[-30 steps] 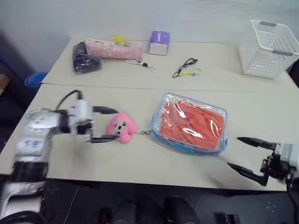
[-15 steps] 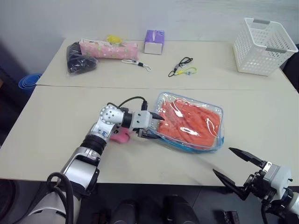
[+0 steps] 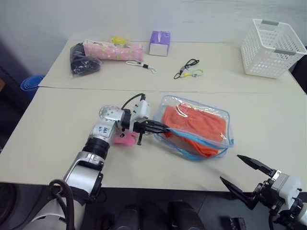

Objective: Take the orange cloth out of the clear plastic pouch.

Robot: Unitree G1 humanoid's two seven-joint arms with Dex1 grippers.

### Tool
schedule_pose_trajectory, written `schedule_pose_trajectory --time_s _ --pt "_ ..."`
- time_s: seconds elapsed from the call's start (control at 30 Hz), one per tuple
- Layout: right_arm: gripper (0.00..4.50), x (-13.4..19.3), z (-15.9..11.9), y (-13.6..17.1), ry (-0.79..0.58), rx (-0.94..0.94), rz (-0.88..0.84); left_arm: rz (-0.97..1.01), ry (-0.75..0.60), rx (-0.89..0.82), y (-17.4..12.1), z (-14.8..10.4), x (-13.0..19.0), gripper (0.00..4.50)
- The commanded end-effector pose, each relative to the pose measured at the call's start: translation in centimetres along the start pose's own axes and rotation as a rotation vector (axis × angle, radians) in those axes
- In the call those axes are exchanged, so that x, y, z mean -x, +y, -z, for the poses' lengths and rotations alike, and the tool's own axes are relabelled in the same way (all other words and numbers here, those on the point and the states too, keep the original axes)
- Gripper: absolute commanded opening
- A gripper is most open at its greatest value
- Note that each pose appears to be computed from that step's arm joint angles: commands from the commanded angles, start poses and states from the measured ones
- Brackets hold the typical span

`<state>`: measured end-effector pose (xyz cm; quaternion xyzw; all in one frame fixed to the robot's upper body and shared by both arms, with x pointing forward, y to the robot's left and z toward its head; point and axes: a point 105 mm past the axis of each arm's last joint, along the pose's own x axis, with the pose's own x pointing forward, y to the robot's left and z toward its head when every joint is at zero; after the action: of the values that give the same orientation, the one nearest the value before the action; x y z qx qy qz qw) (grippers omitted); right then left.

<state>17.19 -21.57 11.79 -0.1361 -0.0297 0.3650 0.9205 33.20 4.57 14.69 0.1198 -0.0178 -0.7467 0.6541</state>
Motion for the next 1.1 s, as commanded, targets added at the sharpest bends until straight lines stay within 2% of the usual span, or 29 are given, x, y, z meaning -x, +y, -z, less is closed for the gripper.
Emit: schedule_pose_trajectory --time_s 0.03,0.17,0.27,0.43,0.57,0.73,0.83,1.0,1.1 --pt "4.5 -1.4 -1.3 0.9 -0.037 -0.017 -0.061 -0.042 -0.036 0.009 0.1 -1.0 -0.2 0.03" --pt "4.5 -1.6 -1.0 0.8 -0.024 -0.012 -0.064 -0.061 0.043 -0.071 -0.3 0.1 -0.6 0.03" --pt "4.5 -0.8 -1.0 0.5 -0.012 0.031 -0.06 -0.035 0.076 -0.105 -1.1 0.8 -0.4 0.63" --pt "4.5 0.6 -1.6 0.1 -0.004 0.078 -0.04 -0.008 0.134 -0.231 -1.4 0.5 1.1 2.08" --pt "4.5 1.7 -1.2 0.2 0.032 0.08 -0.037 -0.006 0.206 -0.286 -0.9 0.8 2.5 2.08" --pt "4.5 1.8 -0.9 0.3 0.039 0.078 -0.034 -0.04 0.242 -0.318 0.2 1.2 2.6 2.08" --pt "4.5 1.6 -0.8 0.4 0.036 0.077 -0.034 -0.039 0.235 -0.325 0.4 1.2 2.2 1.47" --pt "4.5 1.7 -0.8 0.6 0.037 0.074 -0.035 -0.025 0.203 -0.292 0.3 1.2 2.0 0.02" --pt "4.5 1.7 -0.8 0.8 0.037 0.068 -0.046 -0.029 0.169 -0.246 0.3 1.0 1.9 0.02"
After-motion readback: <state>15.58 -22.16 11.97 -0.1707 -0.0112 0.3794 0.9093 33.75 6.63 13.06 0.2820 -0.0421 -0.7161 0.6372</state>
